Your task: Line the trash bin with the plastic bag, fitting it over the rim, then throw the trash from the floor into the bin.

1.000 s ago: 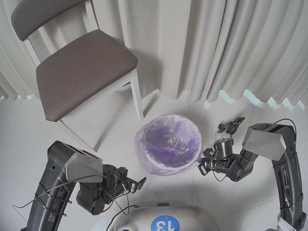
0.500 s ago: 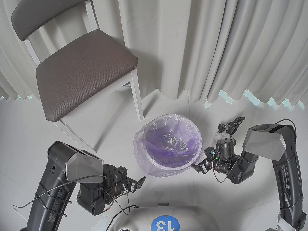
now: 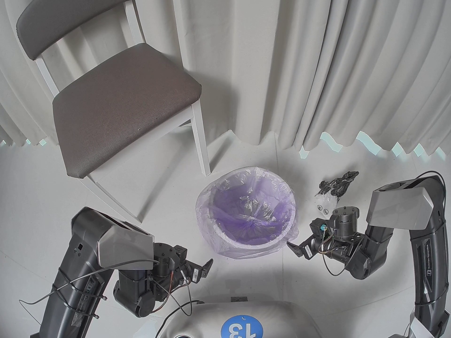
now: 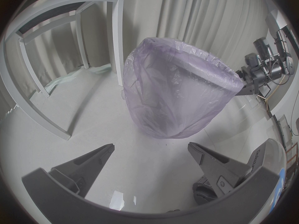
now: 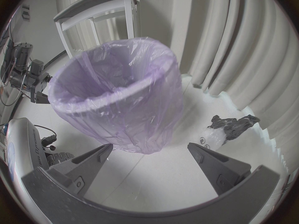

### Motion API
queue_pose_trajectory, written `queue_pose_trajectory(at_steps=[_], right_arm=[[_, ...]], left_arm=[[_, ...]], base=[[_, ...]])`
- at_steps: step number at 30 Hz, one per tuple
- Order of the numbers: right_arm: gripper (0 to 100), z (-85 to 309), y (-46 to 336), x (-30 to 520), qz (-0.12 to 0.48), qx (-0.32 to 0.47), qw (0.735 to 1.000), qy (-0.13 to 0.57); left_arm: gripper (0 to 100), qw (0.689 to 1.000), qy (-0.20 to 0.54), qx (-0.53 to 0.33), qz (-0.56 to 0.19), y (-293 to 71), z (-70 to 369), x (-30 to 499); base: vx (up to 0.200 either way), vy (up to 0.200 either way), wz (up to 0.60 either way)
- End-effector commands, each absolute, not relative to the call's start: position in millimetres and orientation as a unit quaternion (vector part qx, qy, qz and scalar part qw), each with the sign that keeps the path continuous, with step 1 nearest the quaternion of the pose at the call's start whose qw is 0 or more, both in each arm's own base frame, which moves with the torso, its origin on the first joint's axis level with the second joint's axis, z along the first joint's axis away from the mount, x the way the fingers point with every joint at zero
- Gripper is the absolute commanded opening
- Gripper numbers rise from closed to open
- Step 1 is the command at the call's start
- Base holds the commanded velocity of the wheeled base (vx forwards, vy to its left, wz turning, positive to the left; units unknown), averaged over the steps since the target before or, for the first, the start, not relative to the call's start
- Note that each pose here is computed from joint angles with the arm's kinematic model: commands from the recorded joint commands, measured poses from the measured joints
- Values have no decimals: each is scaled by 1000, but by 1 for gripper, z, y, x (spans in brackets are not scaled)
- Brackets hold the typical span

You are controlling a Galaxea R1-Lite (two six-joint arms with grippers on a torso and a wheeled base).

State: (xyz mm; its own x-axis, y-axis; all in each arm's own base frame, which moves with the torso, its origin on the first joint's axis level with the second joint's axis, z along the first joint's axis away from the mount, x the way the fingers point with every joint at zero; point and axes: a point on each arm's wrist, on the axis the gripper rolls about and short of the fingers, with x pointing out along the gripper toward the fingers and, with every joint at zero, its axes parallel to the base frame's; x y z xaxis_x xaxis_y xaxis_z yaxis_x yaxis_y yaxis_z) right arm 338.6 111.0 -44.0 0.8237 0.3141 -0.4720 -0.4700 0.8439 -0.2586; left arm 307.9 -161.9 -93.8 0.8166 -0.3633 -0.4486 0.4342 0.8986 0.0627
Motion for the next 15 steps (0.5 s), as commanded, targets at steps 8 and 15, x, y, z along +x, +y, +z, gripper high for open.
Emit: queue_pose_trajectory(at_steps=[8,15], right_arm=[[100,-10,100,321,191,-184,948,174],[100,3,98,320,176,-184,954,157]], left_arm=[[100,963,179,118,-165,-144,-89,331],[100,972,125,137,-144,-138,-88,366]], base=[[0,0,0],[0,0,0]])
